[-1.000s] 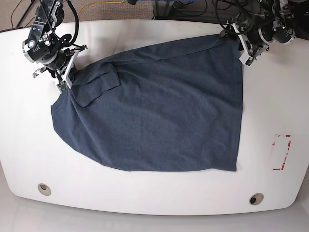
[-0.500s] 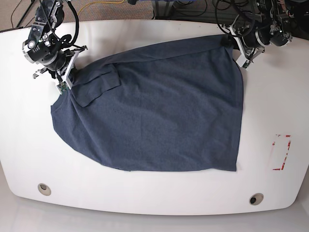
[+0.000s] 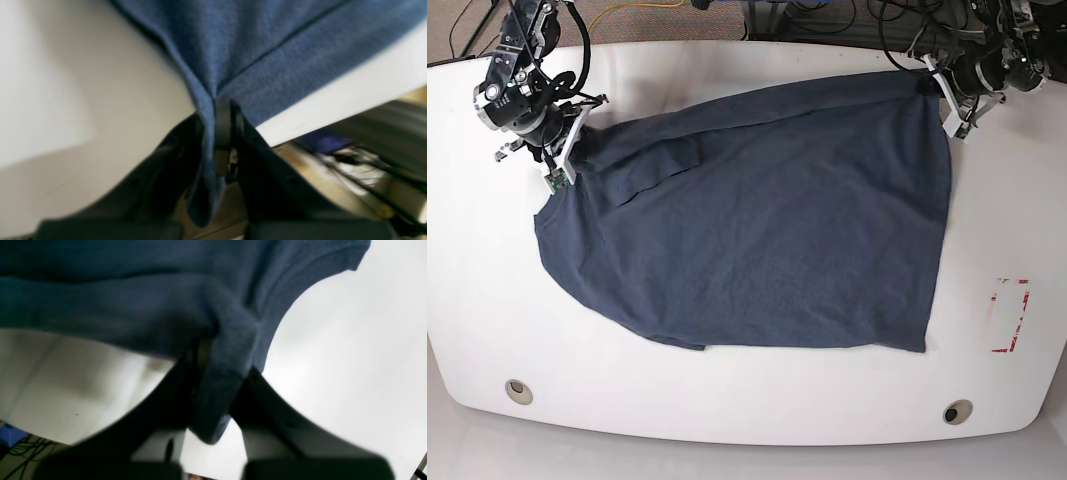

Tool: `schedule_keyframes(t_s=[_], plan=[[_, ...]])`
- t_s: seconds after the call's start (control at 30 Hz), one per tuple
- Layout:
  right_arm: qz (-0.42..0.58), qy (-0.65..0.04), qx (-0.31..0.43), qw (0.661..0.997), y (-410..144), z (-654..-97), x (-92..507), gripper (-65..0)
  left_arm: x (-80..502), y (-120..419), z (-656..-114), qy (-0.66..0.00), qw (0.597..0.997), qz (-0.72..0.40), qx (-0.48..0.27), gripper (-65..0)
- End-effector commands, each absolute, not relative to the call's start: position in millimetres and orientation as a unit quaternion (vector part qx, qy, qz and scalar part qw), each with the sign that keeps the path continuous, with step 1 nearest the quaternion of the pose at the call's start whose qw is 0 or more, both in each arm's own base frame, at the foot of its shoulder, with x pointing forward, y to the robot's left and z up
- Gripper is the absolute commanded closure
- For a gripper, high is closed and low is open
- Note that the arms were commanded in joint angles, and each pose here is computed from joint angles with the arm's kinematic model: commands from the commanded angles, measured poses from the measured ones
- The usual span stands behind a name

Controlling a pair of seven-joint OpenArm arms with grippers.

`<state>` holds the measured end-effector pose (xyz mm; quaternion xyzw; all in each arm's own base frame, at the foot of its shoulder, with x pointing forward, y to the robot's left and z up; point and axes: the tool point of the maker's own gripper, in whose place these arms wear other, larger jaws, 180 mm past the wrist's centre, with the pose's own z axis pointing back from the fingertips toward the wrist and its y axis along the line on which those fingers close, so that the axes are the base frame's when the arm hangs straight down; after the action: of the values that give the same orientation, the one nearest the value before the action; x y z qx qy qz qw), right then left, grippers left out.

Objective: Layout the t-shirt on the table in an organized manner, then fold the t-shirt properly
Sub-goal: 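Pull the hem corner away from the right gripper to stretch the shirt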

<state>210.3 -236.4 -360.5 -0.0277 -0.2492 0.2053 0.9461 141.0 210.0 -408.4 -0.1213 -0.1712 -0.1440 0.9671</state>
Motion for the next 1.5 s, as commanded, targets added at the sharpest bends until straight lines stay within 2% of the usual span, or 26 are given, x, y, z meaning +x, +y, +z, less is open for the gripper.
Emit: schedule_keyframes(t_s=[0.0, 0.5, 0.83, 1.03, 1.47], plan=[[0.209, -0.264, -0.035, 0.941, -239, -352, 215, 0.0, 160, 204, -392, -0.211, 0.957, -0.156, -0.124, 0.0], [0.213, -0.227, -0.027, 0.95, -238, -367, 188, 0.0, 163, 250, -357, -0.241, 0.954, -0.175, -0.047, 0.0], [0.216, -0.211, -0.023, 0.953, -238, -373, 176, 0.0, 196, 286, -323, -0.297, 0.941, -0.163, 0.007, 0.0], [0.241, -0.204, -0.007, 0.949, -222, -378, 175, 0.0, 217, 288, -309, -0.321, 0.931, -0.171, 0.019, 0.0], [0.269, -0.194, -0.003, 0.943, -215, -381, 173, 0.0, 219, 313, -311, -0.274, 0.946, -0.156, 0.075, 0.0]])
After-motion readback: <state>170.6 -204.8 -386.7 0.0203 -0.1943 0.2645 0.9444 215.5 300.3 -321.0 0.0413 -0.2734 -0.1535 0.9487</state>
